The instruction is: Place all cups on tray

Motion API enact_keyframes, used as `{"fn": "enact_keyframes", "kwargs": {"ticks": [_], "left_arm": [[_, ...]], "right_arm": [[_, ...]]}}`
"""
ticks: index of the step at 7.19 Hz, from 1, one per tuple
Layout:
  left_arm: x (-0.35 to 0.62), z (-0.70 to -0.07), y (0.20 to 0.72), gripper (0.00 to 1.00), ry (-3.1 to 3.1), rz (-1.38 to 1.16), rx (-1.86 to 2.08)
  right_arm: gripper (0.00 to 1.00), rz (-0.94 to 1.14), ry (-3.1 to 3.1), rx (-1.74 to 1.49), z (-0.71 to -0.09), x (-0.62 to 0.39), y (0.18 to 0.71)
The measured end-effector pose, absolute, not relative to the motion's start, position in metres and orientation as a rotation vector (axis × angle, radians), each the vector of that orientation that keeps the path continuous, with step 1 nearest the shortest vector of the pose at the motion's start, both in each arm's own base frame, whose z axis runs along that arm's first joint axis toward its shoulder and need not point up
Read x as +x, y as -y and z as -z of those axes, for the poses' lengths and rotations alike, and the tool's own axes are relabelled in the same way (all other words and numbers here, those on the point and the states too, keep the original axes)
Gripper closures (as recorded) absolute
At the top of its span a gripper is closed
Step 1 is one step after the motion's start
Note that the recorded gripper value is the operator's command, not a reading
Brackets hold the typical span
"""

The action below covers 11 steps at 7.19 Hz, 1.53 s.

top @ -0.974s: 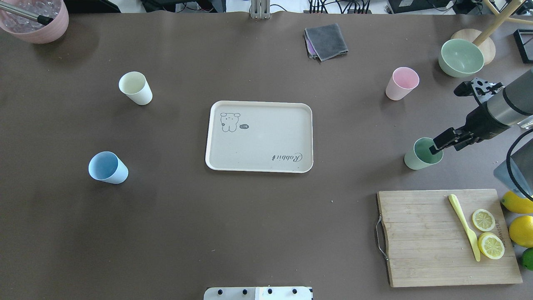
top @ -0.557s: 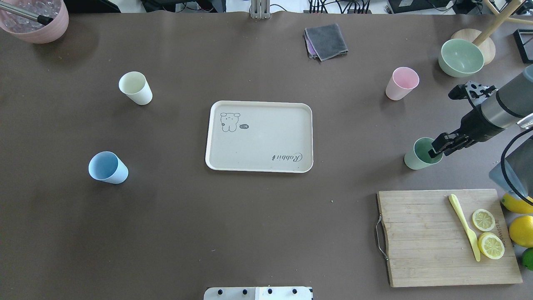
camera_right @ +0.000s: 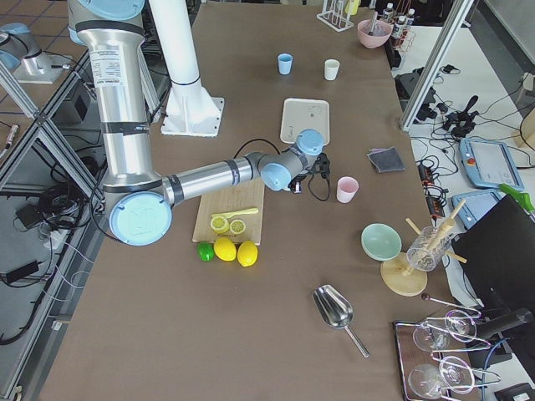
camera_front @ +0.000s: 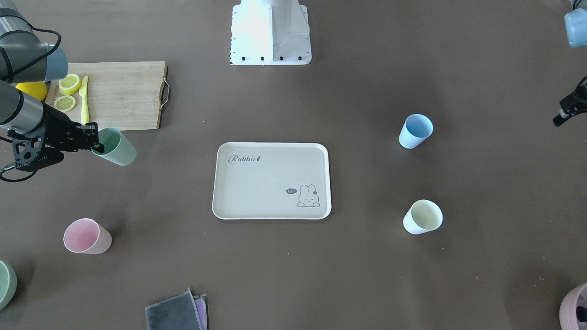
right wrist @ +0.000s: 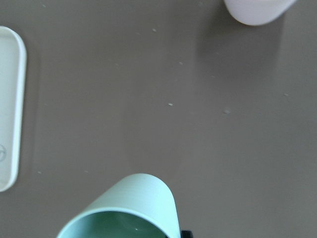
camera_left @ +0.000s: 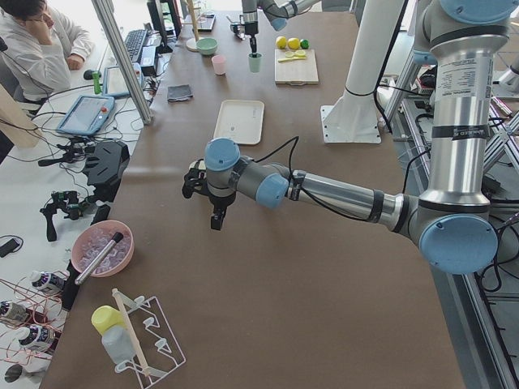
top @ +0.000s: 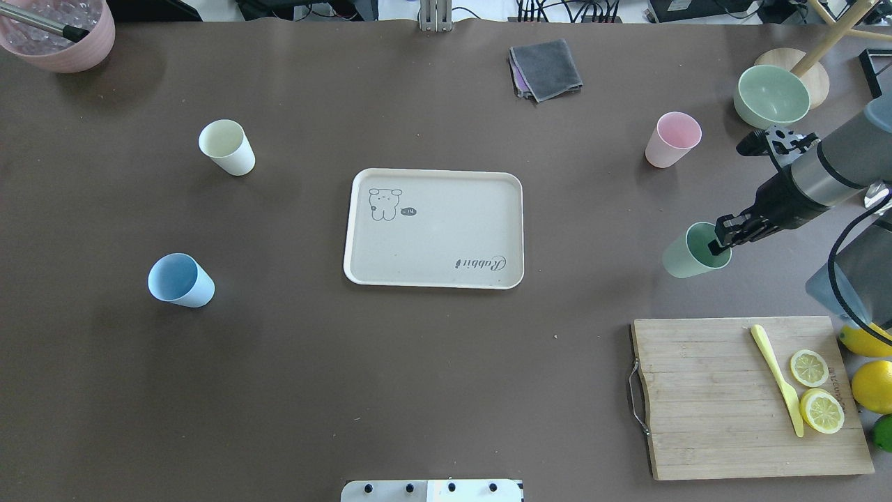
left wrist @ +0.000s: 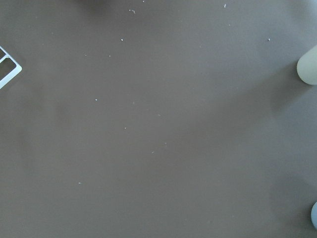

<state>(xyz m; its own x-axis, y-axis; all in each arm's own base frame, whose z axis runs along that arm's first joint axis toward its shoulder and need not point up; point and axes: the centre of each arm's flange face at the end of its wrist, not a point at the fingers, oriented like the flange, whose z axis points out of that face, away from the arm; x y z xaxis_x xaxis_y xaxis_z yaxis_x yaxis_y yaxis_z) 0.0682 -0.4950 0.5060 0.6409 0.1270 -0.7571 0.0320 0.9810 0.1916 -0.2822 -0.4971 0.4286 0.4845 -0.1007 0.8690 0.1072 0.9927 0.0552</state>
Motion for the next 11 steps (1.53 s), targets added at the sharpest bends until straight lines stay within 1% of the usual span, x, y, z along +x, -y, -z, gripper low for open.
{"fn": "enact_keyframes", "kwargs": {"ticks": [2, 4, 5, 6, 7, 8, 9, 10, 11], "left_arm": [[0.147, -0.469, 0.480, 0.03, -0.854, 0.009, 0.171], [0.195, -0.456, 0.463, 0.03, -0.848, 0.006, 0.154], [0.212, -0.455, 0.455, 0.03, -0.853, -0.014, 0.151], [0.231, -0.454, 0.446, 0.03, -0.848, -0.032, 0.144], [0.249, -0.455, 0.438, 0.04, -0.839, -0.048, 0.137], [0.265, -0.455, 0.429, 0.09, -0.835, -0.066, 0.126], [0.279, -0.454, 0.422, 0.21, -0.837, -0.077, 0.112], [0.291, -0.454, 0.416, 0.51, -0.839, -0.081, 0.098], [0.304, -0.456, 0.413, 1.00, -0.838, -0.087, 0.092]], "right_arm": [[1.00, 0.020, 1.075, -0.014, -0.342, -0.374, 0.487], [1.00, -0.043, 1.081, -0.003, -0.289, -0.449, 0.461], [0.41, -0.062, 1.074, 0.007, -0.280, -0.469, 0.456], [0.02, -0.085, 1.059, 0.021, -0.280, -0.480, 0.458], [0.01, -0.116, 1.045, 0.038, -0.281, -0.485, 0.462], [0.02, -0.142, 1.041, 0.054, -0.279, -0.485, 0.464], [0.05, -0.151, 1.049, 0.063, -0.274, -0.482, 0.464], [0.10, -0.154, 1.060, 0.070, -0.268, -0.476, 0.464], [0.16, -0.161, 1.066, 0.070, -0.268, -0.464, 0.467]]}}
